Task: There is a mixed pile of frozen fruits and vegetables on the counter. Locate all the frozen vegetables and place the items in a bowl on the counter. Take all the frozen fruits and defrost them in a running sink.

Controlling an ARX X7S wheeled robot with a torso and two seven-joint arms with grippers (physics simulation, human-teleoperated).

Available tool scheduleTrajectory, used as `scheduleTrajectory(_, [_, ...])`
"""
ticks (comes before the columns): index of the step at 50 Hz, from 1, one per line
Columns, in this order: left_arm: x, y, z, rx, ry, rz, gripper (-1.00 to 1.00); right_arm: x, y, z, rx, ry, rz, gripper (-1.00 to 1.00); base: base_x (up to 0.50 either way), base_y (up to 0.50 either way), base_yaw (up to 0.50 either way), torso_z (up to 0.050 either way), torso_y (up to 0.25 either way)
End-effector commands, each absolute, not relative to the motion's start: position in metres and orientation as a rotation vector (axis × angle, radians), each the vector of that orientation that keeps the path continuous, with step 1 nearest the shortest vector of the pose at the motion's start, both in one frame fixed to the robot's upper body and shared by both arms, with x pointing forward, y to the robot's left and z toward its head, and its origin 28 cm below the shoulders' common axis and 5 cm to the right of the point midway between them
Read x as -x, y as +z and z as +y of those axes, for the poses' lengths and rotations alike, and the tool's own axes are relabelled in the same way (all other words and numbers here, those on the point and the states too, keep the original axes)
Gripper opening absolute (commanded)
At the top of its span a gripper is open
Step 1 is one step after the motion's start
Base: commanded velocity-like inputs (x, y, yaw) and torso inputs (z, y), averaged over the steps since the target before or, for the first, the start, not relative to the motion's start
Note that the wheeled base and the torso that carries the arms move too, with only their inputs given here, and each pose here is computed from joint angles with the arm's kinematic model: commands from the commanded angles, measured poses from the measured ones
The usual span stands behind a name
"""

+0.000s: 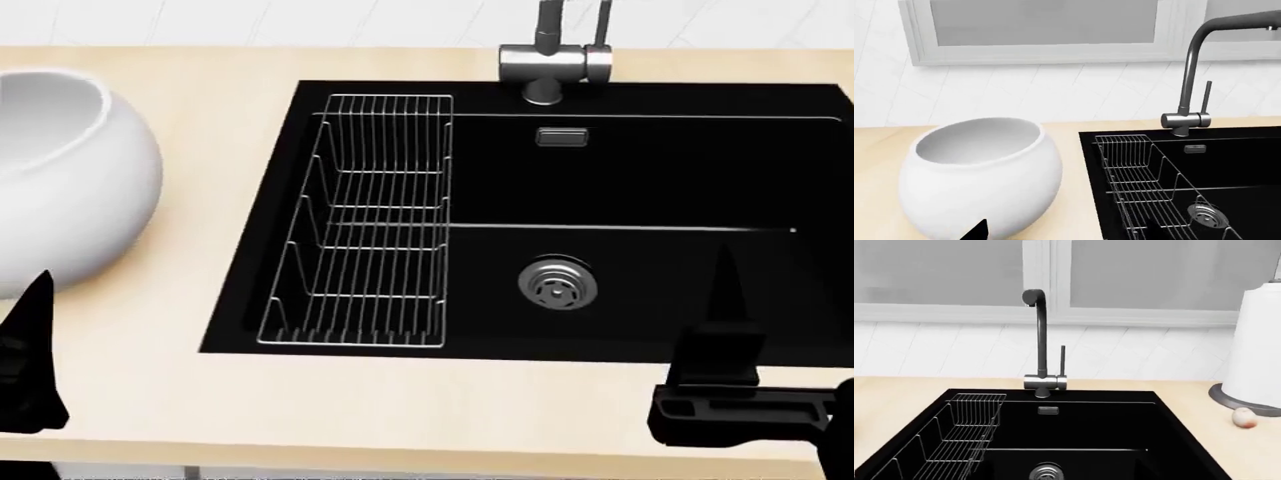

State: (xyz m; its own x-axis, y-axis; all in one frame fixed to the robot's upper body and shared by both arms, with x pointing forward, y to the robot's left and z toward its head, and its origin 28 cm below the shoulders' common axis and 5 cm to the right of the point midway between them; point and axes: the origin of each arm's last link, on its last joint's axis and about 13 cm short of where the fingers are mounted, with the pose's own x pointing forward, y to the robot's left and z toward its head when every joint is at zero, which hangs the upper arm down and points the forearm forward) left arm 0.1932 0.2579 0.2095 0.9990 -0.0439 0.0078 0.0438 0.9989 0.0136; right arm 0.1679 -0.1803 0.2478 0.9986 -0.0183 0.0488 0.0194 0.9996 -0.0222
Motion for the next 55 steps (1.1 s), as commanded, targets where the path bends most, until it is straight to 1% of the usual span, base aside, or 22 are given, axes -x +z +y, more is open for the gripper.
scheduleTrajectory(1, [-0.1935,0.2079,0.2574,-0.013,-0.047,-0.004,1.0,-0.1683,0.2455,-0.1808,0.017,-0.025,-0.045,1.0,0.0,-0.5,0.0,0.0,0.0])
scheduleTrajectory(21, [-0.1895,0.21,0.2602,-0.002,-0.052,-0.005,1.0,-0.1674,0.2448,-0.1806,0.023,-0.026,-0.046,1.0,-0.01,-0.5,0.0,0.0,0.0])
scheduleTrajectory(37, [-0.1939,0.2089,0.2567,-0.004,-0.056,-0.006,1.0,-0.166,0.2455,-0.1804,0.023,-0.028,-0.047,1.0,-0.01,-0.5,0.0,0.0,0.0])
scheduleTrajectory(39, [-0.188,0.2091,0.2615,-0.004,-0.055,-0.006,1.0,-0.167,0.245,-0.1807,0.021,-0.029,-0.048,1.0,-0.01,-0.5,0.0,0.0,0.0])
scheduleTrajectory(47, [-0.1937,0.208,0.2555,-0.006,-0.059,-0.004,1.0,-0.167,0.2451,-0.1804,0.024,-0.028,-0.056,1.0,-0.01,-0.5,0.0,0.0,0.0])
scheduleTrajectory(55, [-0.1921,0.207,0.2566,-0.006,-0.06,-0.003,1.0,-0.1663,0.2457,-0.18,0.021,-0.024,-0.061,1.0,0.0,-0.5,0.0,0.0,0.0])
